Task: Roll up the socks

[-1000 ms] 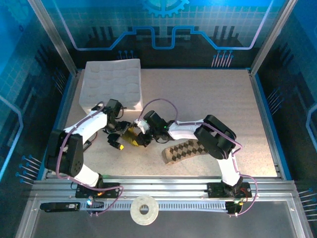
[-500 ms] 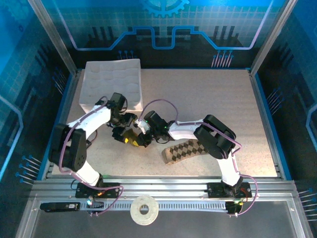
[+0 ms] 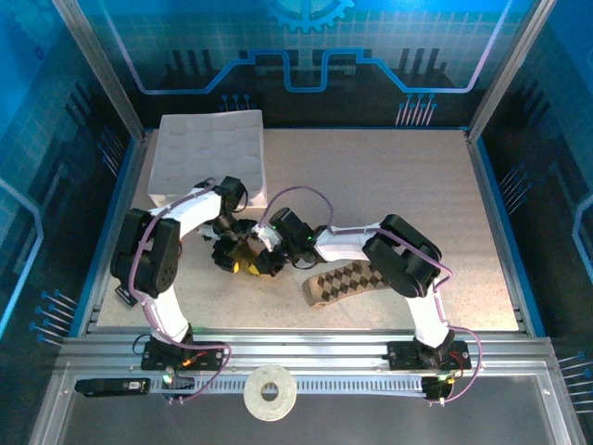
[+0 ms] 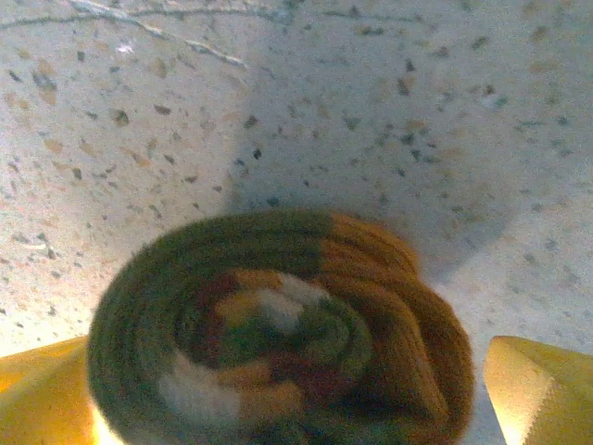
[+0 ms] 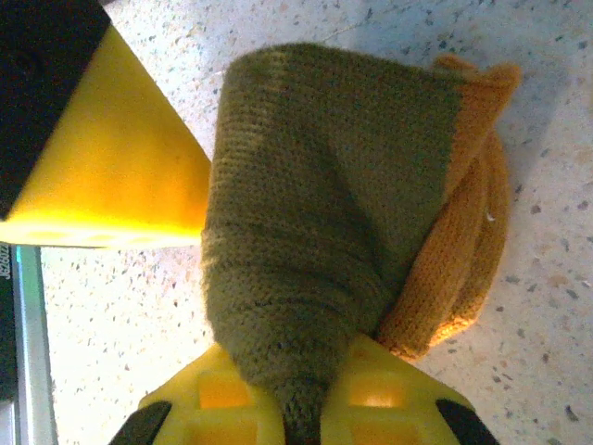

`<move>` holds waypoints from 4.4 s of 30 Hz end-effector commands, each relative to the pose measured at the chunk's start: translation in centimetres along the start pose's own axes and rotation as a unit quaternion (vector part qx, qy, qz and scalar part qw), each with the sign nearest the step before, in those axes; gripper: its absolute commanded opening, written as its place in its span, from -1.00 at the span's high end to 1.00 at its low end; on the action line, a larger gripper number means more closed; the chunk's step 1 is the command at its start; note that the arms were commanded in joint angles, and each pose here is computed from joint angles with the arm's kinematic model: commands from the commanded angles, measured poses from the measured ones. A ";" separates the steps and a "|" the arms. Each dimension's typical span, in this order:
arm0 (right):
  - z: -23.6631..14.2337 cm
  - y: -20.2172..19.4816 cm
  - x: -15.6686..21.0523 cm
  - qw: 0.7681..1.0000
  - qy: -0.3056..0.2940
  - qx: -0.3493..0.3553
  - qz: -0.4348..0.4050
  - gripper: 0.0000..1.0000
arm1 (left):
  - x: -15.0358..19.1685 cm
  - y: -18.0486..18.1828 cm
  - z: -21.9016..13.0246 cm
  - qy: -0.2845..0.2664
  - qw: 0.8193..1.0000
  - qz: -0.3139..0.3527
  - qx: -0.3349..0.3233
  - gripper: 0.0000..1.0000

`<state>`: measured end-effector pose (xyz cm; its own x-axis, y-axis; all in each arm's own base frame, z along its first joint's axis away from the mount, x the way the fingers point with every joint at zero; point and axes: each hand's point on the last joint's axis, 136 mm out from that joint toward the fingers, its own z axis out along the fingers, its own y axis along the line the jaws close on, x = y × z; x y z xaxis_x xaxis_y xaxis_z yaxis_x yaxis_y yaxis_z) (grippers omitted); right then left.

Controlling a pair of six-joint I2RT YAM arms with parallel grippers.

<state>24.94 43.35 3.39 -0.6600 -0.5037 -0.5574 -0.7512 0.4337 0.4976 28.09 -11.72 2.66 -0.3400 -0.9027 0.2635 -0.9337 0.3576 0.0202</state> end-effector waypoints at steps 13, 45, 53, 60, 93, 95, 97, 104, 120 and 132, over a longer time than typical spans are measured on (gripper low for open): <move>1.5 -2.8 6.2 0.993 0.094 0.041 0.060 1.00 | 3.0 2.7 1.9 0.028 0.999 0.025 -0.039 -0.20; -22.7 0.4 -6.9 0.952 -0.251 0.173 -0.020 -0.59 | 0.5 -5.2 -18.9 -0.219 0.922 0.162 0.275 0.77; -26.6 1.6 -4.9 0.944 -0.255 0.207 -0.040 -0.57 | -3.5 -12.8 -23.6 -0.366 0.851 0.227 0.299 0.74; -29.5 3.4 -2.8 0.937 -0.267 0.216 -0.067 -0.56 | -6.0 -18.1 -21.4 -0.406 0.837 0.257 0.264 0.73; -35.9 6.7 -4.2 0.880 -0.395 0.231 -0.126 -0.87 | -5.9 -17.9 -12.8 -0.391 0.848 0.285 0.218 -0.23; -35.7 6.3 -4.1 0.881 -0.390 0.238 -0.122 -0.87 | -5.5 -17.4 -13.5 -0.384 0.852 0.281 0.221 -0.48; -35.6 5.6 -4.0 0.882 -0.382 0.252 -0.113 -0.87 | -4.9 -16.8 -14.5 -0.378 0.854 0.277 0.228 -0.68; -34.8 3.9 -4.3 0.889 -0.347 0.282 -0.102 -0.86 | -3.4 -14.9 -17.2 -0.353 0.865 0.270 0.232 -0.88; -33.0 -9.0 10.4 0.815 -0.123 0.428 0.369 -0.41 | 19.7 -9.5 -10.5 -0.057 0.781 0.559 0.274 -0.06; -26.4 -13.3 15.7 0.764 -0.183 0.307 0.538 -0.51 | 26.9 -3.4 5.0 0.008 0.751 0.651 0.111 0.16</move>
<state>22.79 7.56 5.48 -0.8167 0.4924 -0.3008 0.4212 0.8650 0.2726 21.28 -38.43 6.08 -0.9776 0.1930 -0.0836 0.2097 0.8640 -0.4577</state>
